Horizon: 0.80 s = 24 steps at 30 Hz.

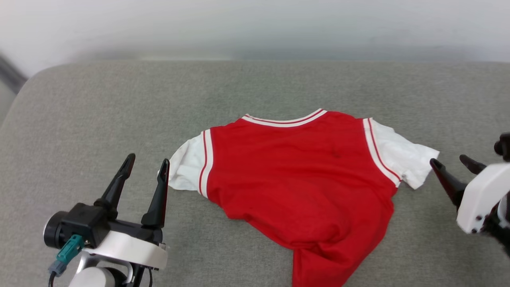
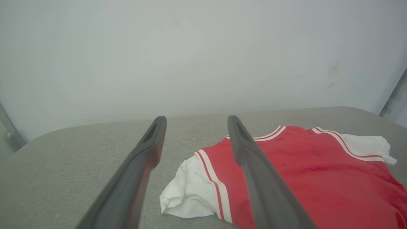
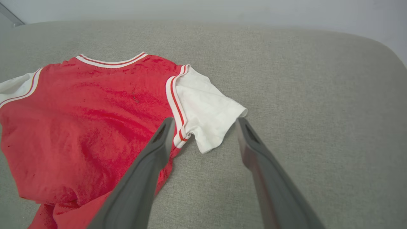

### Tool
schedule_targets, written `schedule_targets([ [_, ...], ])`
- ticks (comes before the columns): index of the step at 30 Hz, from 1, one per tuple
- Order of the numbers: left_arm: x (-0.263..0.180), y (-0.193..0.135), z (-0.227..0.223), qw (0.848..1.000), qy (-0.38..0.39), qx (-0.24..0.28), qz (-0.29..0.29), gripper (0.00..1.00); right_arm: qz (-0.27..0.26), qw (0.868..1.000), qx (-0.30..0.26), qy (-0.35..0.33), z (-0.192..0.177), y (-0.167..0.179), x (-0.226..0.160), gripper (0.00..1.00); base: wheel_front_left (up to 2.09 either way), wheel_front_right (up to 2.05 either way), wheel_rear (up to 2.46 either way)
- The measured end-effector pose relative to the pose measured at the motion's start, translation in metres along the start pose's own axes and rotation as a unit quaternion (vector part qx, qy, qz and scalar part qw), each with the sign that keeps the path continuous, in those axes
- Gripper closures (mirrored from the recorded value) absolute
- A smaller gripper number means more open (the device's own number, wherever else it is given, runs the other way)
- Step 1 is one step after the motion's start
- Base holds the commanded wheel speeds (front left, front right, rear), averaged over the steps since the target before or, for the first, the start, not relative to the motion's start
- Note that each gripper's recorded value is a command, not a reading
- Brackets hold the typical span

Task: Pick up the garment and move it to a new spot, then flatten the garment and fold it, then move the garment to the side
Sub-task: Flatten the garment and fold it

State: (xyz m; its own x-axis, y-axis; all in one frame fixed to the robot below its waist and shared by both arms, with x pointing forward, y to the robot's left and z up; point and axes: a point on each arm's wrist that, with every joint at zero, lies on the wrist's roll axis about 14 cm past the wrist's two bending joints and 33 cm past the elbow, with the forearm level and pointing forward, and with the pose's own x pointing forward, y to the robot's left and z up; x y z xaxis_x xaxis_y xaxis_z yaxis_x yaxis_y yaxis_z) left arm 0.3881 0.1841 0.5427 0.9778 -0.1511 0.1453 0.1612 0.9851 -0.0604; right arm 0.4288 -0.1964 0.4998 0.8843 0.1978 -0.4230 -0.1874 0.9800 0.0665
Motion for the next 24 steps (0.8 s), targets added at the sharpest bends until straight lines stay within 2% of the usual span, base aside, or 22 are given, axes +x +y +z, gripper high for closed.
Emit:
schedule_targets([
  [3,0.002,0.006,0.004,1.0,-0.006,0.006,0.007,0.0,0.017,0.996,0.026,0.087,-0.007,0.0,0.017,0.0,0.0,0.0,0.0],
  [6,0.004,0.015,0.004,1.0,-0.006,0.007,0.02,0.0,0.011,0.984,0.03,0.175,-0.018,-0.01,0.031,0.0,0.0,0.0,0.0],
  [8,0.003,0.021,0.001,1.0,-0.002,0.01,0.028,0.0,0.005,0.977,0.029,0.211,-0.019,-0.015,0.042,0.0,0.0,0.0,0.0],
  [11,0.003,0.03,-0.004,0.999,0.007,0.014,0.039,0.0,-0.01,0.969,0.023,0.245,-0.021,-0.023,0.059,0.0,0.0,0.0,0.0],
  [18,0.003,0.045,-0.011,0.998,0.019,0.023,0.058,0.0,-0.041,0.95,0.007,0.308,-0.051,-0.035,0.093,0.0,0.0,0.0,0.0],
  [22,0.002,0.052,-0.015,0.997,0.025,0.025,0.068,0.0,-0.03,0.94,0.013,0.34,-0.078,-0.027,0.106,0.0,0.0,0.0,0.0],
  [24,0.001,0.054,-0.018,0.997,0.031,0.026,0.072,0.0,-0.024,0.939,0.012,0.342,-0.085,-0.022,0.112,0.0,0.0,0.0,0.0],
])
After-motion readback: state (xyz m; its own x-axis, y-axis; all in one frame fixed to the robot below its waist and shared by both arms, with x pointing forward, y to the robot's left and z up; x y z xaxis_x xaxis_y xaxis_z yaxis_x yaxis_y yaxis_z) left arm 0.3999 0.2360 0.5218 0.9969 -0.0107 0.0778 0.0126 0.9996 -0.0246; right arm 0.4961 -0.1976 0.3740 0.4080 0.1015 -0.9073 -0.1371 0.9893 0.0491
